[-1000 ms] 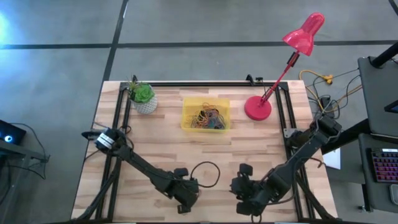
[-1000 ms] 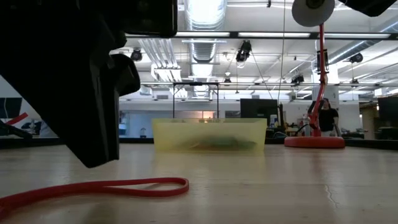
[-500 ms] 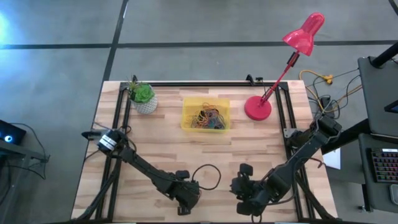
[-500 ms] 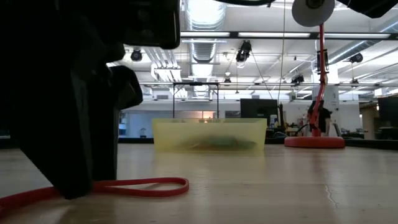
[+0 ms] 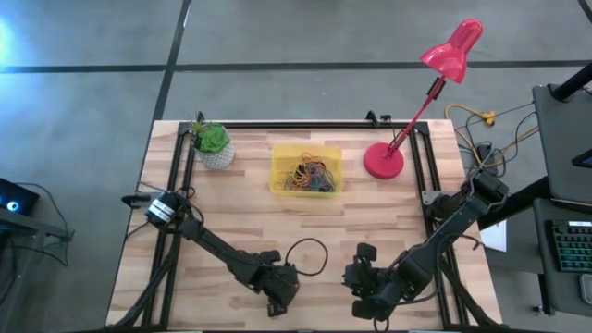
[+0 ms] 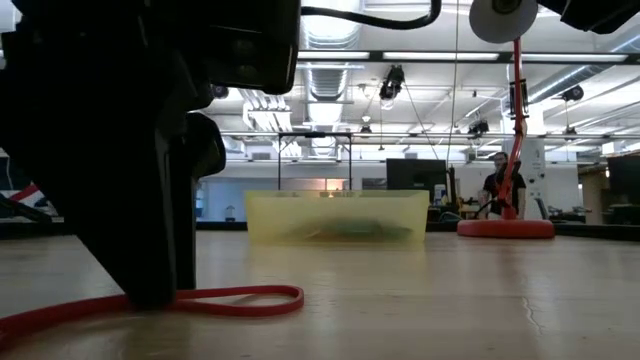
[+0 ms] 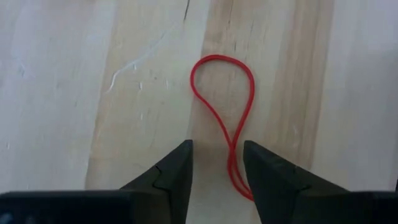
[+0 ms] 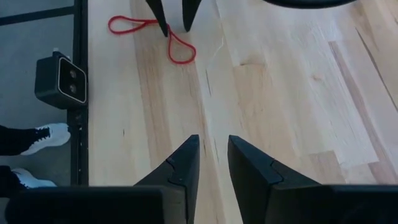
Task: Pick and place rubber bands into bin
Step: Put the red rubber band into the yellow bin
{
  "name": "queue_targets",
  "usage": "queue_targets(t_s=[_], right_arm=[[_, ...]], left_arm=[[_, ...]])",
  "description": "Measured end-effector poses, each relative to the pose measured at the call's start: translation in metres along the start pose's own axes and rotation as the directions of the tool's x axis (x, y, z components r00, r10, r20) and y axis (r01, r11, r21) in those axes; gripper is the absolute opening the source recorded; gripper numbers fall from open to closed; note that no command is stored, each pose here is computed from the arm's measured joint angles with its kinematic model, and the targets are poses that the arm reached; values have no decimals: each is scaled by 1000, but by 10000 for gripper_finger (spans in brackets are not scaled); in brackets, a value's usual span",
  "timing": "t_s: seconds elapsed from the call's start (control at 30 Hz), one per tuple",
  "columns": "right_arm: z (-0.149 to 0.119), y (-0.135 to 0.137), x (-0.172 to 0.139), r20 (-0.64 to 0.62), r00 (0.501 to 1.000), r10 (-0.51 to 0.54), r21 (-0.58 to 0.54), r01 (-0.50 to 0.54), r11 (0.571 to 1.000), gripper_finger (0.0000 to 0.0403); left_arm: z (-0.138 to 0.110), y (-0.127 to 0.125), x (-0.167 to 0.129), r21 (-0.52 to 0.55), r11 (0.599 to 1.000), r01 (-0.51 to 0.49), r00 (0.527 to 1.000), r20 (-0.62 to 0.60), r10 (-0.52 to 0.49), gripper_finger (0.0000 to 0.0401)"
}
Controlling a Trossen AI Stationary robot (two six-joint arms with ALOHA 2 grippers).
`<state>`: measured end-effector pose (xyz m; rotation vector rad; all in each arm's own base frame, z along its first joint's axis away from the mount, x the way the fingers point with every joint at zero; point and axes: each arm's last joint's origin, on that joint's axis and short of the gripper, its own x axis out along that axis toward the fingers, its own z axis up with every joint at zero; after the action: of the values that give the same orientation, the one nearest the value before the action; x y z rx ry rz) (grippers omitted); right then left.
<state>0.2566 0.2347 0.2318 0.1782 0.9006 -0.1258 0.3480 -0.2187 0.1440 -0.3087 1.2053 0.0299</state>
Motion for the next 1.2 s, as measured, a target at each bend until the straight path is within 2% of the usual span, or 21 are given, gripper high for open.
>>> queue_targets(t_s=[0.27, 0.47, 0.67, 0.97, 1.13, 1.2], right_arm=[[-2, -1, 2, -5, 1000, -6, 14, 6, 1000, 65], [-3, -1, 3, -3, 1000, -3, 28, 3, 1000, 64], [-2, -1, 3, 4, 1000, 5, 34, -5, 999, 64], [-2, 0, 3, 7, 1000, 8, 36, -8, 999, 64], [-2, 0, 3, 7, 1000, 9, 36, -10, 999, 61], [-2, 0, 3, 9, 1000, 11, 37, -11, 999, 61]], left_arm=[[-2, 1, 5, -15, 1000, -5, 1000, -19, 4, 88], [-3, -5, 7, 86, 996, 30, 999, 9, -30, 59], [-4, -7, 7, 128, 991, 38, 999, 15, -40, 52], [-8, -5, 8, 129, 991, 29, 1000, -5, -29, 49], [-9, -5, 8, 127, 991, 35, 999, -16, -33, 9], [-9, -6, 8, 128, 991, 31, 999, -13, -30, 5]])
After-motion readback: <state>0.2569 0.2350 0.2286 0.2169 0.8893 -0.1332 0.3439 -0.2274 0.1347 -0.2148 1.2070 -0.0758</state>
